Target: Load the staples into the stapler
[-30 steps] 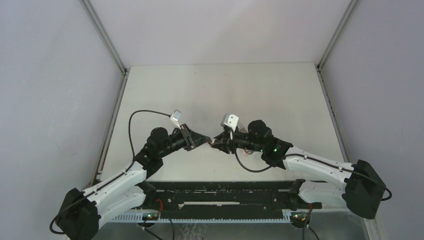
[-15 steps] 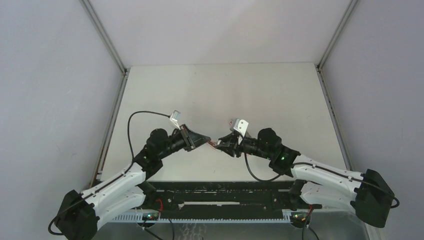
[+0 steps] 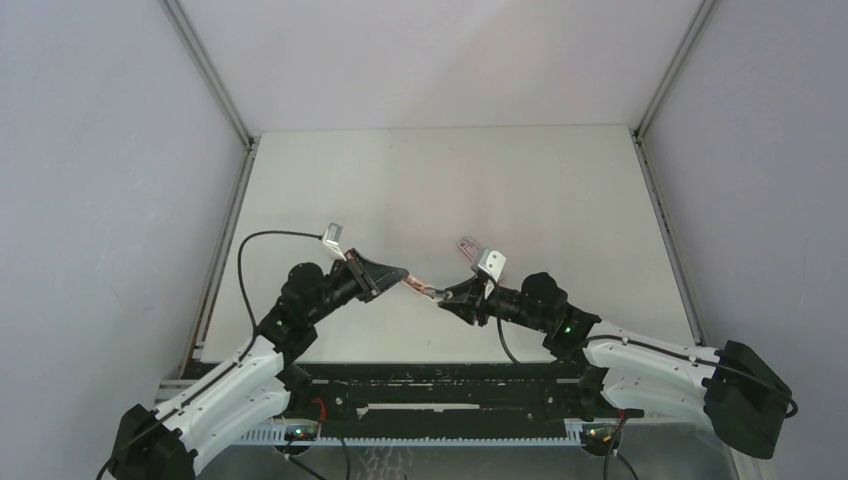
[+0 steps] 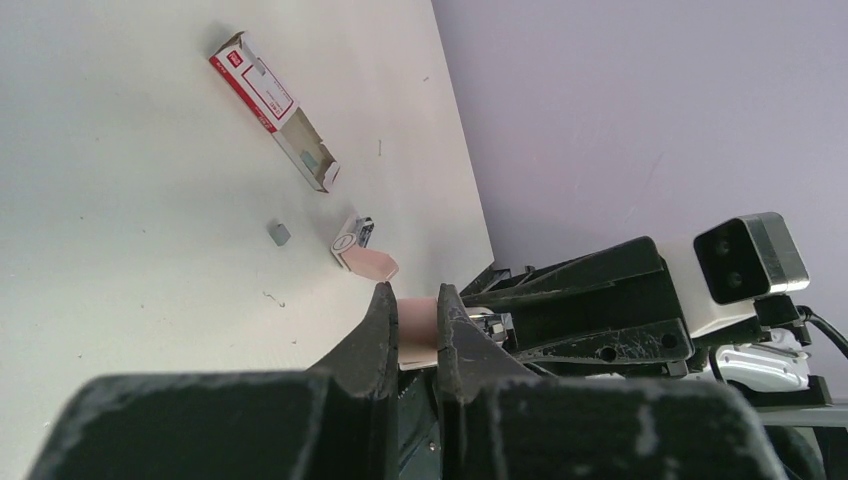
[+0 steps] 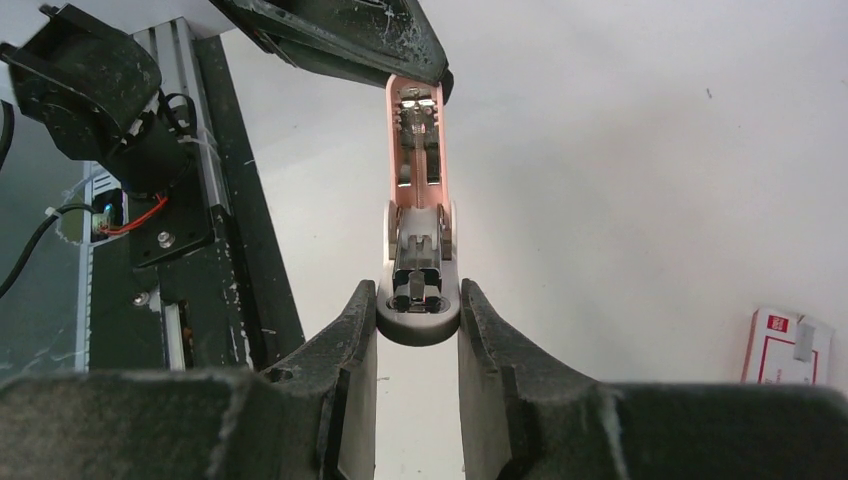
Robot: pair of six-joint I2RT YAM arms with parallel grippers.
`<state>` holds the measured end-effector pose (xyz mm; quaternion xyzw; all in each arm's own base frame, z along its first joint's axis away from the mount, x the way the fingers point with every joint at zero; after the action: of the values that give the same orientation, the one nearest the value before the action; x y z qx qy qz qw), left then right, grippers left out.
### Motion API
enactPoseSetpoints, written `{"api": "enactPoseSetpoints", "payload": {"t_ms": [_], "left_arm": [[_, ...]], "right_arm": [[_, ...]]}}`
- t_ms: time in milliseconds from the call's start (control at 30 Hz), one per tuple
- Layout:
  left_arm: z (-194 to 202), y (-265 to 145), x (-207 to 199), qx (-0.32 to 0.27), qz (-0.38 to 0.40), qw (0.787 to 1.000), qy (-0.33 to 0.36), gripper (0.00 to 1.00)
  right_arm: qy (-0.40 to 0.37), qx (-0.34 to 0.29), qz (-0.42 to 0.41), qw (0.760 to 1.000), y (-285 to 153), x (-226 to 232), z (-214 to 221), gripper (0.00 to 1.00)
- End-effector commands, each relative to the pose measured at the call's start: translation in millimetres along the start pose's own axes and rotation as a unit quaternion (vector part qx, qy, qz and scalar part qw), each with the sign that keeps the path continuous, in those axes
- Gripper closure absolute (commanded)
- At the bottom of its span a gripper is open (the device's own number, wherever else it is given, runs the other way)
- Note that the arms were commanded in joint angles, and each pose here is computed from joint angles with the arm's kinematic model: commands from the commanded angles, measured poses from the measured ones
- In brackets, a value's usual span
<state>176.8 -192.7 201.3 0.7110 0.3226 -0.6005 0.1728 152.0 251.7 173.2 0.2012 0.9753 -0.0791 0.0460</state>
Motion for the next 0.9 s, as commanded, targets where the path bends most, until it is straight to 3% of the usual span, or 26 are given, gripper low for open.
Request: {"api": "enactPoseSetpoints", "payload": {"t_ms": [0,400,633,867], "left_arm": [[-12.6,-1.7,-7.0,-0.038,0.024,0.999,0.007,1.00],[-19.5,-3.1,3.7,-0.042,-0.015,0.996,0.071,1.00],[-28.6,0.0,20.2,-0.036,-0.071,0.982,0.169,1.00],[-25.9,26.7,31.5,0.047,-0.062,0.959,0.272,1.00]], "right_arm": [[0.041,0.007,0.030,0.999,-1.9,-2.9,7.8,0.88],[0.058,0.043,0.020,0.997,-2.3,3.1,25.4,0.57],[0.050,0.037,0.028,0.998,-13.3,0.7,11.6,0.50],[0.069,0.076,0.098,0.990,-22.8,-24.8,19.1,0.47]]}}
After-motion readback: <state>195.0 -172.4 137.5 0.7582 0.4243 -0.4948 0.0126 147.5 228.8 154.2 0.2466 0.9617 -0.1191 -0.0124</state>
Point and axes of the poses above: each gripper's point midway between its finger pads, its own y axis out along the fingers, its own x axis along the line the jaws close on, z = x × y, the point moved 5 cm from there along -y, back along the fingers, and after that the axes turned 14 degrees about -y, right-handed, at the moved point
